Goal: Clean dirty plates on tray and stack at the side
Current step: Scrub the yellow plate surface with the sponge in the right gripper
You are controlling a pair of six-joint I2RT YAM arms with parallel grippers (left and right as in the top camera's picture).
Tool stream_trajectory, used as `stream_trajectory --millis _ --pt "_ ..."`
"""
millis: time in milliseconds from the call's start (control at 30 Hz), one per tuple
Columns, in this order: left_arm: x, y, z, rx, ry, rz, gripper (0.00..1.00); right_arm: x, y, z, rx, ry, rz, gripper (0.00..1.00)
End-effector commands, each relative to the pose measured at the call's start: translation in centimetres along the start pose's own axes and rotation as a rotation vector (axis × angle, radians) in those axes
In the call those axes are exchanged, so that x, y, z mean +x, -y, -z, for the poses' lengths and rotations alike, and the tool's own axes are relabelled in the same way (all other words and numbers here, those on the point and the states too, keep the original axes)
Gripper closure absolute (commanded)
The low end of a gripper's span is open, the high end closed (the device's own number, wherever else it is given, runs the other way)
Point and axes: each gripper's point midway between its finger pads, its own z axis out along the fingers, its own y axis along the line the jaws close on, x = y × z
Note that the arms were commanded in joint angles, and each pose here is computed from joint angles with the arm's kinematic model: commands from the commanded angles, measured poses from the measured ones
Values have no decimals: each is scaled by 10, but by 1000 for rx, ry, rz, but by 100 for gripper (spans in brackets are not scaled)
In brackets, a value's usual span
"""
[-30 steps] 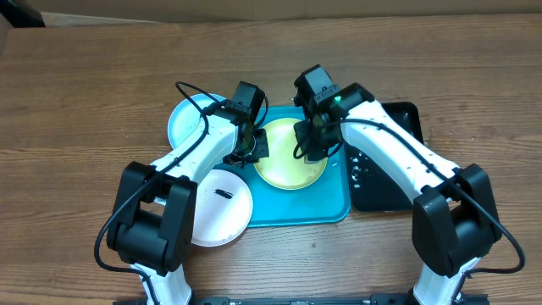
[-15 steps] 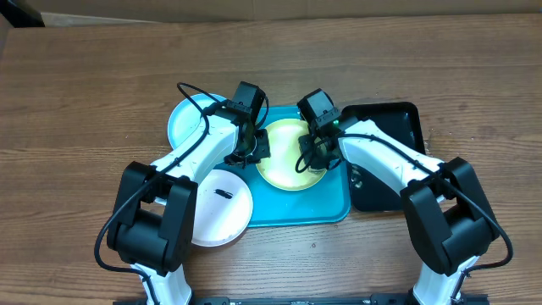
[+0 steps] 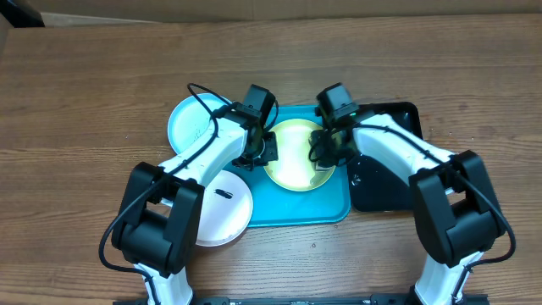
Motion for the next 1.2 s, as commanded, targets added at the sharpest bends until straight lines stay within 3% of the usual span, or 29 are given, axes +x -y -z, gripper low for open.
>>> stream_trajectory --millis 0,367,767,1033,1167 --pt "7 -2 -7 -40 -9 -18 96 17 6 -17 -74 -94 -60 96" --pt "10 -5 -10 -61 -11 -22 96 21 -1 -15 -133 -119 -77 96" --pt "7 -3 -10 -53 2 -24 96 22 -61 0 -436 -146 -41 96" --pt "8 -5 -10 -55 -2 -25 96 -34 -56 67 -444 -7 11 96" --pt "8 -4 -10 -55 -1 -25 96 -43 -40 81 -366 13 6 96"
